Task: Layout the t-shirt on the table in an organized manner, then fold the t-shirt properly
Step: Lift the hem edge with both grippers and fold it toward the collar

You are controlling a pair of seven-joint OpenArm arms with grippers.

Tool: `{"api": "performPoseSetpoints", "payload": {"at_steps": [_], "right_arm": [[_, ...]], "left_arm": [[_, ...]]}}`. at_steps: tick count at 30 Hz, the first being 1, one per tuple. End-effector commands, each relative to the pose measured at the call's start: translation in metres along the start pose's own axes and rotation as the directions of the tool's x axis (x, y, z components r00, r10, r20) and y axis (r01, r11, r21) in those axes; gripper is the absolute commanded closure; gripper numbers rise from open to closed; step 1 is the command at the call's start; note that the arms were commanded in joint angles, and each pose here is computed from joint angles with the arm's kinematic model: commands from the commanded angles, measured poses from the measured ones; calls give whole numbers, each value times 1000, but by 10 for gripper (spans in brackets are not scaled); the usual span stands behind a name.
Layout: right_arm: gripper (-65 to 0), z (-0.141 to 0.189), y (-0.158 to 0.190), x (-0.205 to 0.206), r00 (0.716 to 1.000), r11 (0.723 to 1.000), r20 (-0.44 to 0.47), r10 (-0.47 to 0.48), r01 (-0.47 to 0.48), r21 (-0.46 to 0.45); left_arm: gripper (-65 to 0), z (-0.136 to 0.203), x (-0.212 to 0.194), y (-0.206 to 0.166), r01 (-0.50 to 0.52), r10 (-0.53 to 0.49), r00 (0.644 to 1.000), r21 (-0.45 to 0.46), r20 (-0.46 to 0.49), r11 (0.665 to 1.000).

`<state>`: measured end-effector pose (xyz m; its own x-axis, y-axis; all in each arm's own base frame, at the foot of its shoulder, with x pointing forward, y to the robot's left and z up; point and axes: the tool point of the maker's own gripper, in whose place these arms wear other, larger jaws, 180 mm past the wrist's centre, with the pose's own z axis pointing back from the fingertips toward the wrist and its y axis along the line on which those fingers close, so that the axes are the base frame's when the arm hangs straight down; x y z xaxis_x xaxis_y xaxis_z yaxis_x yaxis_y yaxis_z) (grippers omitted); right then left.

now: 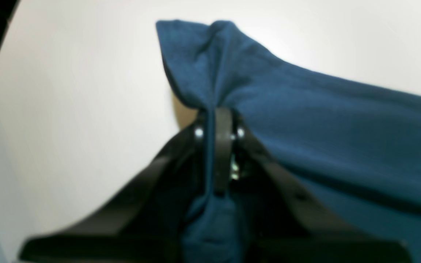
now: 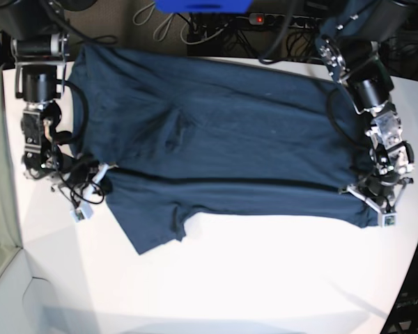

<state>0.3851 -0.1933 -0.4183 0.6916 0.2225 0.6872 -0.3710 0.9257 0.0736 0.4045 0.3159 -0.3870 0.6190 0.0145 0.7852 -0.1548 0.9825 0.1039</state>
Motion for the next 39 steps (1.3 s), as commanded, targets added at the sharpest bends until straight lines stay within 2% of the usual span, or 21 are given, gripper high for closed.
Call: {"api": "performPoseSetpoints", "payload": {"at_steps": [1,13,21,26,30,39], "right_arm": [[0,12,-11,24,997,999,69,16,-14,-28],[0,72,3,50,979,981,120,162,-147,-127],[0,103,35,23,971,968,84,224,-211,-137],[0,104,60,-5,978,976,57,201,-195,-94],[0,100,65,-25,984,982,19,175,-174,-68],[0,102,67,-42,986,985,6,165,-164,-58]], "left_arm": [[0,6,21,9,8,-9,998,26,57,1000],[0,45,32,1,46,-57,986,70,159,996],[0,62,9,2,75,-87,986,87,140,993],[0,67,-3,4,9,-14,988,38,152,999],[0,69,-5,11,-25,22,987,12,162,1000],[0,78,-18,20,-16,14,989,15,149,1000]]}}
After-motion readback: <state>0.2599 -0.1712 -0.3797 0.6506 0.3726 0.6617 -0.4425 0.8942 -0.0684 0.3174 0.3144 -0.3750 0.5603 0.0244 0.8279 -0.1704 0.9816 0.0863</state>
